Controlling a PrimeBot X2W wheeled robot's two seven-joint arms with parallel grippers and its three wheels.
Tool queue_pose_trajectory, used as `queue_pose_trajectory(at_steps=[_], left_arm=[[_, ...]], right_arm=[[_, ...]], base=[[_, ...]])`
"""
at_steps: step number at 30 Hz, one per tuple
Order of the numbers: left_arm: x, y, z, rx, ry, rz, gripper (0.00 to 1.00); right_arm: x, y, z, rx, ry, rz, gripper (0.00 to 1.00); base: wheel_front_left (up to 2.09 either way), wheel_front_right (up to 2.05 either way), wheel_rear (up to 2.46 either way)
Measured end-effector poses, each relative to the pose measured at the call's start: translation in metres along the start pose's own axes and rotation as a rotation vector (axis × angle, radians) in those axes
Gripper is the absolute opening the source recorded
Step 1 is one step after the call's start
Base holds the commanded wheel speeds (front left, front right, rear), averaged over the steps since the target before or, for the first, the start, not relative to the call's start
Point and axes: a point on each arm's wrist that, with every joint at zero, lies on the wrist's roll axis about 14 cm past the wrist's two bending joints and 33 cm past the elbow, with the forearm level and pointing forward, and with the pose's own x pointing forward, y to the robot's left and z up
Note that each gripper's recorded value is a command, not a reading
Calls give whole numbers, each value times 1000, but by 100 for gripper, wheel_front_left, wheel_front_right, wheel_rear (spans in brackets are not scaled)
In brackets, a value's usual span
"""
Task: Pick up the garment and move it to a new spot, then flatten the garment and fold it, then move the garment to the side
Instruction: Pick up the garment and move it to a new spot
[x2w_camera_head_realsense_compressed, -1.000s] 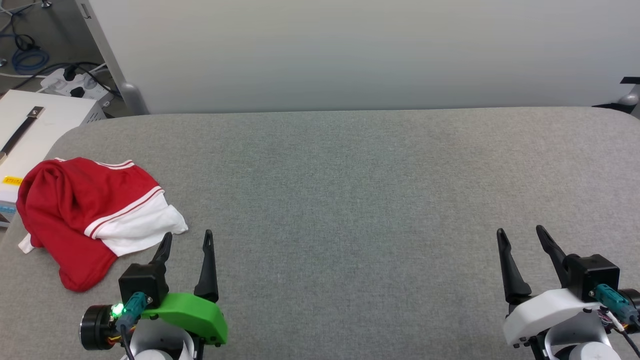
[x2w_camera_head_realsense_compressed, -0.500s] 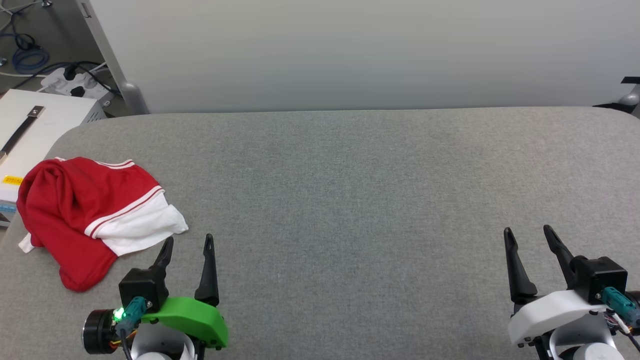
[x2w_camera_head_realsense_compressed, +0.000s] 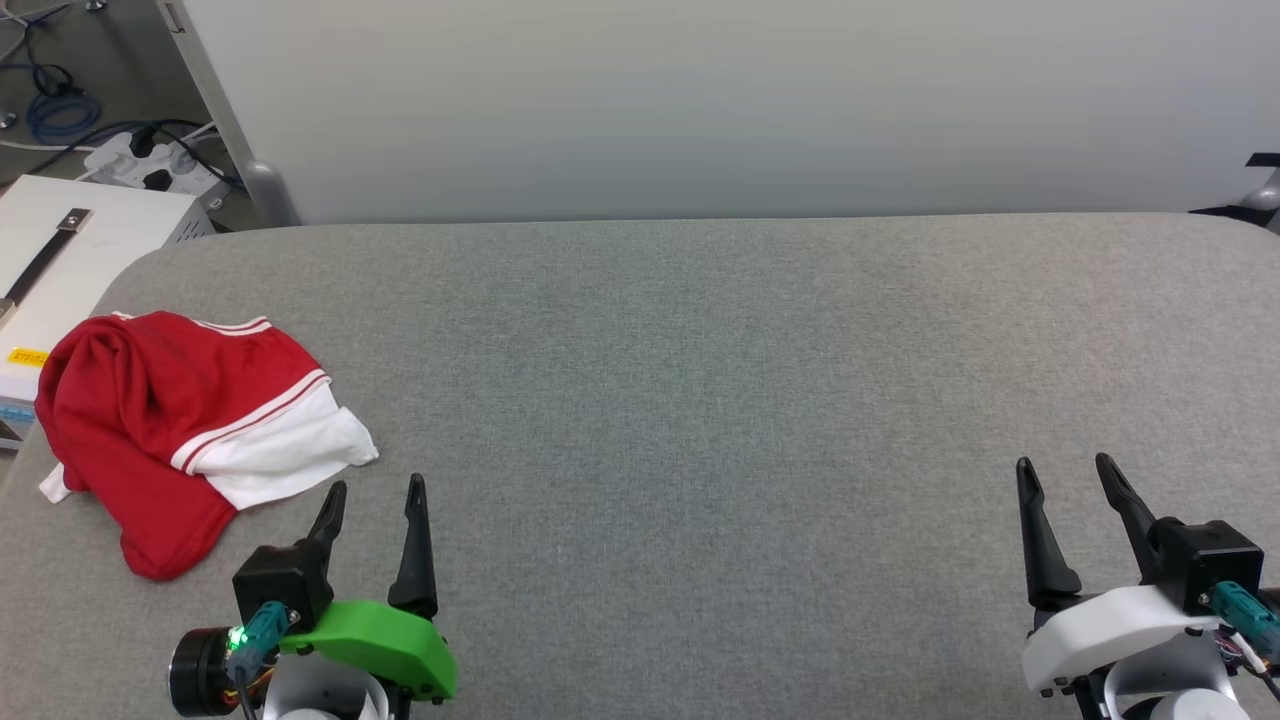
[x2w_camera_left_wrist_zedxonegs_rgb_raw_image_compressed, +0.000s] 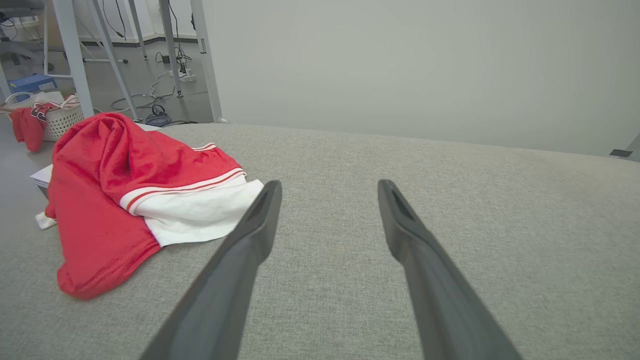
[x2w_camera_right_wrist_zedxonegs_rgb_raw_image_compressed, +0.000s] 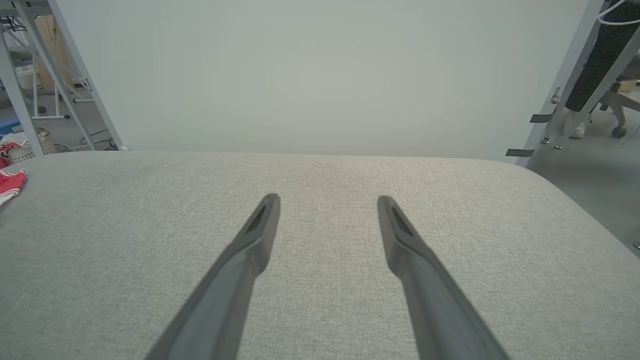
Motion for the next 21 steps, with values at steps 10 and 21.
queue_pose_trajectory(at_steps=[10,21], left_arm=[[-1,2,-3,-19,-2,8,100],[-8,16,-7,-40,-3,52,100]], right_arm=[[2,-2,0,8,-12,-6,100],[10,15,-3,15,-22,45,100]], base=[[0,0,0],[0,0,0]])
